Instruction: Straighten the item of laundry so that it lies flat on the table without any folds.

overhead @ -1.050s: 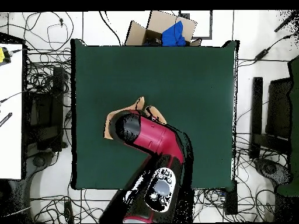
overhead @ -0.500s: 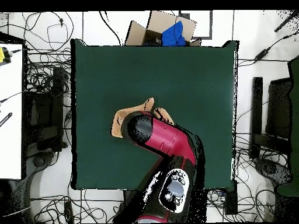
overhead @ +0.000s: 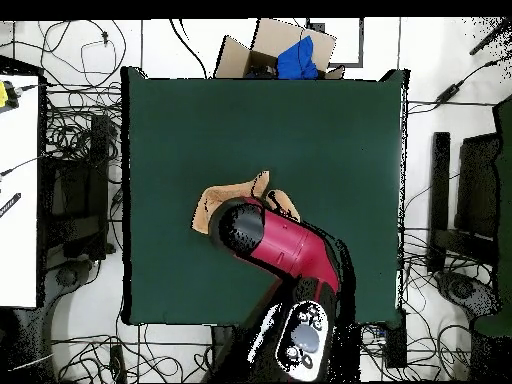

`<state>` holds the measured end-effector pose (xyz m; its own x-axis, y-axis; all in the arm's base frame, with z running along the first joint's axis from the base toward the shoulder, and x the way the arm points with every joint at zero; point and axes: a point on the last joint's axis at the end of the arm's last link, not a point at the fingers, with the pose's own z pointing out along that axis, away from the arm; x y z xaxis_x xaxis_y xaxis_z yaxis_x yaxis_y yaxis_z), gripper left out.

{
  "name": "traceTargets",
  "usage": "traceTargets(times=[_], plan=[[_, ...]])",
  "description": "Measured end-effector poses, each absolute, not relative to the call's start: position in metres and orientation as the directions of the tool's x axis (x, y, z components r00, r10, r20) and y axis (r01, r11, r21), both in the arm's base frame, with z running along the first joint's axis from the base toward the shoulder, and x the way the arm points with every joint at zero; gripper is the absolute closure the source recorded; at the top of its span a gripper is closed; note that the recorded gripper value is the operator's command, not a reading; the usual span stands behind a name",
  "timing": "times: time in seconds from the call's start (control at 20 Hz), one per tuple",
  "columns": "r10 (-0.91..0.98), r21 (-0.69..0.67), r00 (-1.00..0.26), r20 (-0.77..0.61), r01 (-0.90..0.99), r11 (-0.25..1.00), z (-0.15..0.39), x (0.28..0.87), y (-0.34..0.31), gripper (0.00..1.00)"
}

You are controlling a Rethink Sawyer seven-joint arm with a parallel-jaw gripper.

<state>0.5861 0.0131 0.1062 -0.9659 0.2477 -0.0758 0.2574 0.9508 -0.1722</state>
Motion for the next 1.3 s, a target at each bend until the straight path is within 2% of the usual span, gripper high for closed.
traceTargets(times=[1.3], plan=[[0.267,-0.112,-0.963,0.022,0.263,0.958,0.162,0.578,0.024,1.00]])
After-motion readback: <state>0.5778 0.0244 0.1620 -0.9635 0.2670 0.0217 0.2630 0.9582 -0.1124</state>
